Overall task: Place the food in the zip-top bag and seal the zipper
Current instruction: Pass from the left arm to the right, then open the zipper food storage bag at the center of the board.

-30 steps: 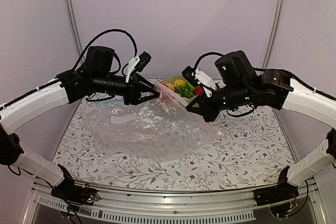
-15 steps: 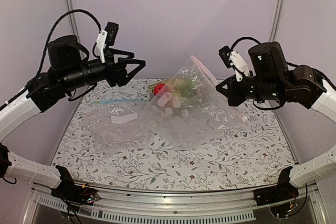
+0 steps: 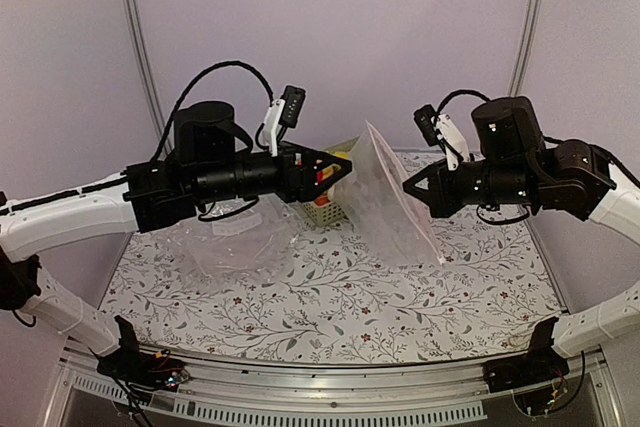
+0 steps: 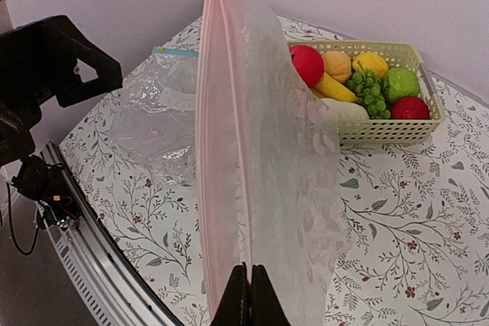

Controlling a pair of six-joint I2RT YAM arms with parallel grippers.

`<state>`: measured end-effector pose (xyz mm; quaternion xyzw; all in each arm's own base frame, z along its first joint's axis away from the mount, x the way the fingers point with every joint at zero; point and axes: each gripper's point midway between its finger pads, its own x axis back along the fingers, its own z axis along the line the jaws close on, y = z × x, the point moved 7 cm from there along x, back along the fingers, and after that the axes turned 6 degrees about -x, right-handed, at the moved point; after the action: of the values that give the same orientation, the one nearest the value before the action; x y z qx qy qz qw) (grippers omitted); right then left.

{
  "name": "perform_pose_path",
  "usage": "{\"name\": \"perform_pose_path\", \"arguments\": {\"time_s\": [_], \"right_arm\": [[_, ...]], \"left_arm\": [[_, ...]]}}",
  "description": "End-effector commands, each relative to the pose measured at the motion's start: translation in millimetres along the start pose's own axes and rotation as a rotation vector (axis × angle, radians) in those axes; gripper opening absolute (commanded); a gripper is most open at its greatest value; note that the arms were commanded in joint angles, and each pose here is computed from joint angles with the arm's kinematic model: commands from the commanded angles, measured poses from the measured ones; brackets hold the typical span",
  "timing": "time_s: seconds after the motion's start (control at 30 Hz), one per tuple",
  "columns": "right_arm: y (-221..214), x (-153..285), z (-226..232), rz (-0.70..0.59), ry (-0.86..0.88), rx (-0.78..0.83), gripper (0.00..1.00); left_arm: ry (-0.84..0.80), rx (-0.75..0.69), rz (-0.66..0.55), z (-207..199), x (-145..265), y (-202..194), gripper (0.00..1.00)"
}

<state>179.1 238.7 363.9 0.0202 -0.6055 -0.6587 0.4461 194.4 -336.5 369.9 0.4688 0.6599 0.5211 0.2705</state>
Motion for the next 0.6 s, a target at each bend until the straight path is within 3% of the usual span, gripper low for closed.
{"name": "perform_pose_path", "arguments": {"time_s": [0.0,0.2,0.33,0.57], "right_arm": [[-5.2,-18.0,11.6,0.008,0.113,-0.076,0.00],[-7.3,-35.9,18.2,0.019,0.148,-0.092,0.00],[-8.1,-44.5,19.2,0.019,0.149,-0.105,0.00],[-9.7,-52.3,20.2,0.026,0.149,-0.117,0.00]], "left_arm": [[-0.092,0.116,-0.092,-12.7,-3.8,3.6,0.68],[-0.109,0.178,-0.062,-10.8,-15.5,-15.7,0.72],[-0.033,0.192,-0.008,-2.2,-20.5,-25.9,0.73],[-0.019,0.255,0.015,3.0,-27.1,-39.6,0.63]]}}
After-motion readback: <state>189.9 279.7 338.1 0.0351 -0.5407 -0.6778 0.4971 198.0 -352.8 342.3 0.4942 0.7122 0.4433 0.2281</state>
